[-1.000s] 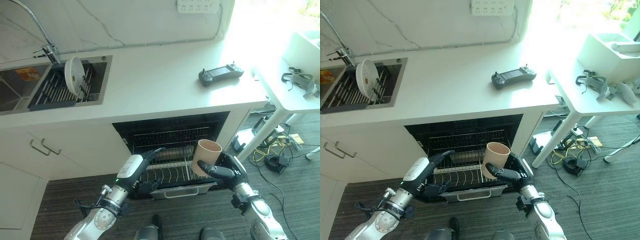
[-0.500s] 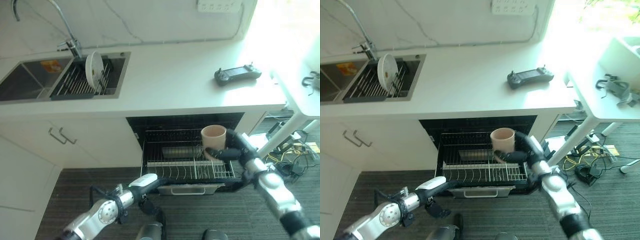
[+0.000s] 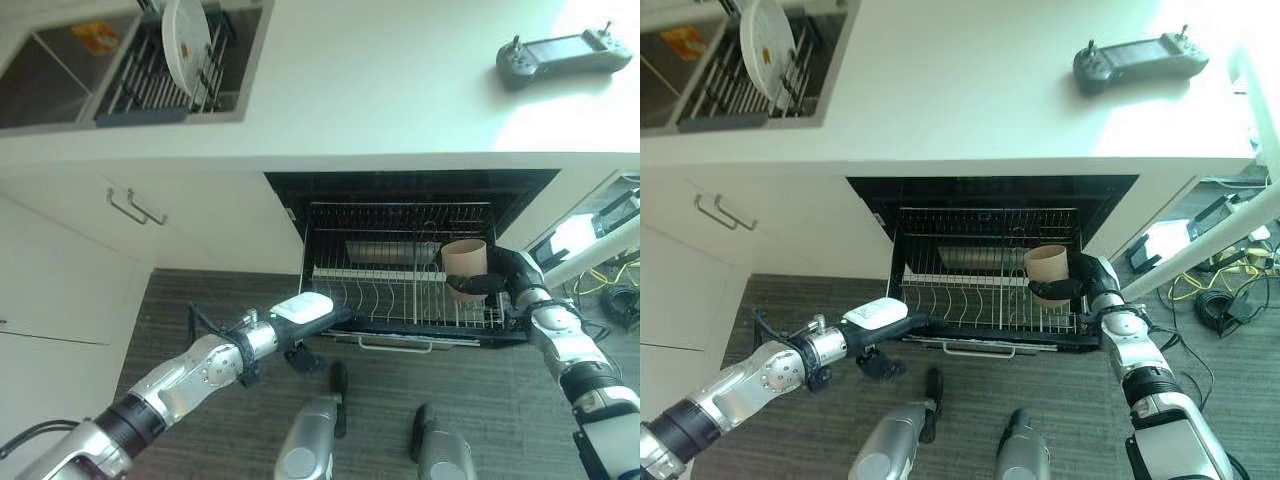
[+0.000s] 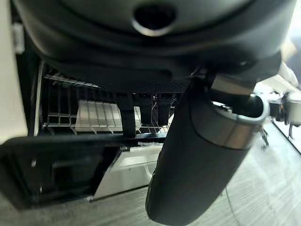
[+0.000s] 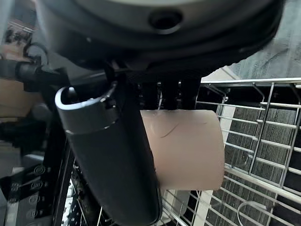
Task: Place the dishes in the dishwasher.
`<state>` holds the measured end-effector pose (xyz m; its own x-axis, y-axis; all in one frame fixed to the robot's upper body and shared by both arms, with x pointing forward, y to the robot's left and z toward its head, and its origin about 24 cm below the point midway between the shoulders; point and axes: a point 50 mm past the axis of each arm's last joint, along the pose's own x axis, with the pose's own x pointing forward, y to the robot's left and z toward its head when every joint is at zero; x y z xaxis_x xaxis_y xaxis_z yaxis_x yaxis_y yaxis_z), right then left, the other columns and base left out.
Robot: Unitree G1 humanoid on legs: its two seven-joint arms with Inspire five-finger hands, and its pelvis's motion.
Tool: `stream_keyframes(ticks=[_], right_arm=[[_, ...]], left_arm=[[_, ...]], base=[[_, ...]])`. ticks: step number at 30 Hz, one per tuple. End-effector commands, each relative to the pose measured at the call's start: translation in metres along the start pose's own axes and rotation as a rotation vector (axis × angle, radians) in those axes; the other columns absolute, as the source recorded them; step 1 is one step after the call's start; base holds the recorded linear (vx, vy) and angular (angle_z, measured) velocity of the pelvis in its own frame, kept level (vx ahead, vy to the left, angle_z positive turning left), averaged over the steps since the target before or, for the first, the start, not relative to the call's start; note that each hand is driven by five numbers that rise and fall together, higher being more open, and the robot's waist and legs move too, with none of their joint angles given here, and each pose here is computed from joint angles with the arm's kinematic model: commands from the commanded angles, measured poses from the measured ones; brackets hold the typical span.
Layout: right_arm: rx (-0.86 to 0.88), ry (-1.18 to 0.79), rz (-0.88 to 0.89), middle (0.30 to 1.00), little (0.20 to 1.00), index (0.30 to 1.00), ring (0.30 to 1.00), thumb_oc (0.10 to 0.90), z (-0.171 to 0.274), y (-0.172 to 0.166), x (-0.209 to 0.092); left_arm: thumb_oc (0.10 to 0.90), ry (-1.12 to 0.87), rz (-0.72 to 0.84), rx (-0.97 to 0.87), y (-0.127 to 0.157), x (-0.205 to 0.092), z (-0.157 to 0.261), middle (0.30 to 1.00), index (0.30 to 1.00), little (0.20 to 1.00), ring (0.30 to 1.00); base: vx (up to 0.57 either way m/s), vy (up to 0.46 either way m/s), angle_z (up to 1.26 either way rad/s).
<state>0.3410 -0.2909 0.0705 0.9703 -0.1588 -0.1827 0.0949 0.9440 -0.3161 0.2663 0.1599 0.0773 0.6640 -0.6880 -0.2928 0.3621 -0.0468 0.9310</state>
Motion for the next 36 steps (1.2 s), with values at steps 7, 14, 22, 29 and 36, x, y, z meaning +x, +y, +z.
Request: stream_keyframes(ticks=[7, 14, 22, 29, 36], right_arm=[[0.043, -0.232, -0.09, 0.3, 0.3, 0.3, 0.3, 0.4, 0.077, -0.01, 0.018], [0.116, -0.17, -0.126, 0.3, 0.3, 0.3, 0.3, 0.4, 0.071, 0.0, 0.023], [0.11, -0.117, -0.141, 0.9, 0.9, 0.9, 0.9, 0.8, 0.057, 0.021, 0.024], [-0.051, -0.412, -0.523, 0.9, 0.9, 0.9, 0.9, 0.8, 0.079, 0.016, 0.003], [-0.023, -0.447, -0.563, 0.9, 0.9, 0.9, 0.9, 0.8, 0.068, 0.024, -0.007]], left_arm=[[0.8, 0.093, 0.15, 0.177, 0.032, 0.0, -0.018, 0.9, 0.9, 0.9, 0.9], [0.8, 0.091, 0.161, 0.204, 0.034, 0.005, -0.016, 0.9, 0.9, 0.9, 0.9], [0.8, 0.088, 0.178, 0.199, 0.03, 0.012, -0.012, 0.9, 0.9, 0.9, 0.9], [0.8, 0.088, 0.181, 0.152, -0.005, 0.015, -0.003, 0.9, 0.9, 0.9, 0.9], [0.8, 0.094, 0.198, 0.13, -0.015, 0.018, 0.001, 0.9, 0.9, 0.9, 0.9]], base=[[-0.08, -0.016, 0.02], [-0.04, 0.009, -0.02], [0.0, 0.013, -0.02], [0.01, 0.056, -0.09], [0.0, 0.038, -0.04]])
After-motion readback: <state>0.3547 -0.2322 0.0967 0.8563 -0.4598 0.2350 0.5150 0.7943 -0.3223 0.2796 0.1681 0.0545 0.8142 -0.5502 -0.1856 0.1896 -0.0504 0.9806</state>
